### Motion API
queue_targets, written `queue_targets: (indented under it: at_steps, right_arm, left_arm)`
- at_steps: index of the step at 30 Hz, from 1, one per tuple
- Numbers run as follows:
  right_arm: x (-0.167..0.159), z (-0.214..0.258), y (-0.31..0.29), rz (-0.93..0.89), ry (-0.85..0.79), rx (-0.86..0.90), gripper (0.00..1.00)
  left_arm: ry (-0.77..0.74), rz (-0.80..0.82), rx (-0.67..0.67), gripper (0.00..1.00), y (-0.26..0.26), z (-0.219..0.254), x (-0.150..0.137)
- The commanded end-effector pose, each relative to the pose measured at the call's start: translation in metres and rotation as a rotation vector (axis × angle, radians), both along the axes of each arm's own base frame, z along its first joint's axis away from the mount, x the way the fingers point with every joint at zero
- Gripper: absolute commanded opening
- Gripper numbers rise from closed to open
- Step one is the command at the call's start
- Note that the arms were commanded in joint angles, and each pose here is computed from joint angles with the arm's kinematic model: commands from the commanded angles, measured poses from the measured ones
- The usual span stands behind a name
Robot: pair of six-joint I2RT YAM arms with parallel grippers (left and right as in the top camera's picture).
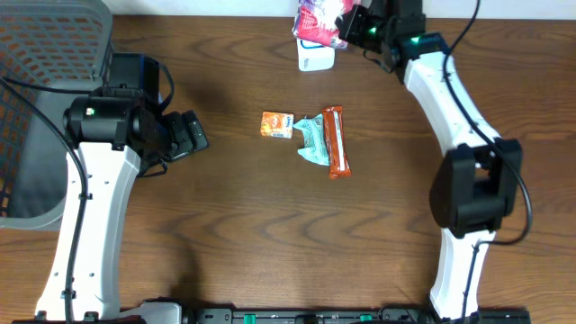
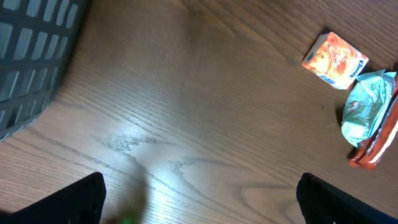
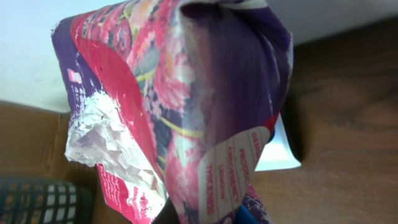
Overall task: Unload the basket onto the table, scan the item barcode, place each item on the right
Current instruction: 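Move the purple pack to the table's right back corner and release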
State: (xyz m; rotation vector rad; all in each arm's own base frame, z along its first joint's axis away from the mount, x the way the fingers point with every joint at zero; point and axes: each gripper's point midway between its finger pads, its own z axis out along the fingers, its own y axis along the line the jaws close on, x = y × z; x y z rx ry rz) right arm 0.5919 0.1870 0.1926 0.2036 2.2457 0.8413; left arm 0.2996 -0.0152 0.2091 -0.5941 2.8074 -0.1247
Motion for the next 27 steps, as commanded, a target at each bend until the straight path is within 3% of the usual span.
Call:
queue_targets:
  at_steps: [1,6,13,18,27]
  right_arm:
    - [0.009,-0.027,0.012,-0.019,0.072,0.107,0.01]
    - [0.013,-0.028,0.006,-0.018,0.058,0.105,0.01]
    - [0.014,0.027,-0.056,-0.105,-0.009,0.102,0.01]
    - [-0.002,0.046,-0.149,-0.285,0.051,0.074,0.01]
    - [-0.065,-0.001,-0.318,-0.661,0.335,0.068,0.01]
  left_arm:
    - [0.012,0.013,0.007,0.98,0.002,-0.003,0.0]
    - [0.012,0.013,0.007,0.98,0.002,-0.003,0.0]
    - [0.012,0.013,0.007,0.98,0.002,-0.003,0.0]
    - [0.012,0.013,0.007,0.98,0.002,-0.003,0.0]
    - [0.012,0.013,0.007,0.98,0.002,-0.003,0.0]
